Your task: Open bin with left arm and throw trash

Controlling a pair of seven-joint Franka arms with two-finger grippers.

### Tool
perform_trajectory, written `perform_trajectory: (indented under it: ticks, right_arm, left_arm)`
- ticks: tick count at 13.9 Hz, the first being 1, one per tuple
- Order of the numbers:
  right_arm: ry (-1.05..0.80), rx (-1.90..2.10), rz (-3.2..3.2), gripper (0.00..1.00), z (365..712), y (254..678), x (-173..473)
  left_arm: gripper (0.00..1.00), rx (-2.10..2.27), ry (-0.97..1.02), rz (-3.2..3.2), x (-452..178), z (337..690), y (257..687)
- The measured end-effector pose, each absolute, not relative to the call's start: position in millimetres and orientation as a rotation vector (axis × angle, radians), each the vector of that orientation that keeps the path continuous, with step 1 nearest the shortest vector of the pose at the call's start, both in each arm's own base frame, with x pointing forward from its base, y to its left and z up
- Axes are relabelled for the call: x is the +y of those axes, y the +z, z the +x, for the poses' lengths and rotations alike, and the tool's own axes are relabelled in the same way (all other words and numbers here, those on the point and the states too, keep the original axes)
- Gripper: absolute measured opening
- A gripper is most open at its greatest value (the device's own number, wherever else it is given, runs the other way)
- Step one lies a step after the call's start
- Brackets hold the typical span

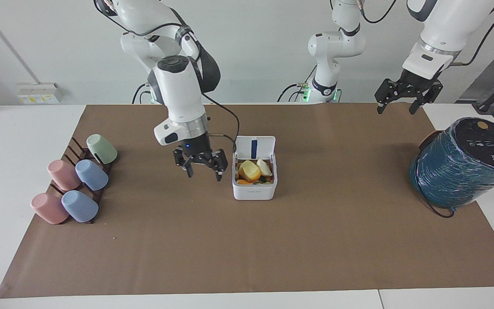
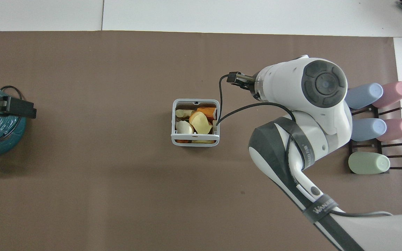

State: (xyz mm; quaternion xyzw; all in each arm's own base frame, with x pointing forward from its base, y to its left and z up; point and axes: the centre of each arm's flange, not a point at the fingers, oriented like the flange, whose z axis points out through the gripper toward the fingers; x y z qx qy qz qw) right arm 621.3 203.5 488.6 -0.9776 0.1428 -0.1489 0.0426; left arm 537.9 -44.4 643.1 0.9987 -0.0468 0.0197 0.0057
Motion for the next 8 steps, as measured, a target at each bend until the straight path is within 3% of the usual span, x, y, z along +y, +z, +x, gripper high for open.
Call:
perform_trajectory:
  ticks: [4,8]
  right_arm:
    - [-0.419,0.313,-3.15,1.0,614,536,107]
    - [-0.321,0.278,-3.226,1.0,591,565,76]
  left_arm:
    - [1.0,-0.146,0.061,3.126,-44,538,643]
    - [1.0,-0.146,0.06,3.126,-44,538,643]
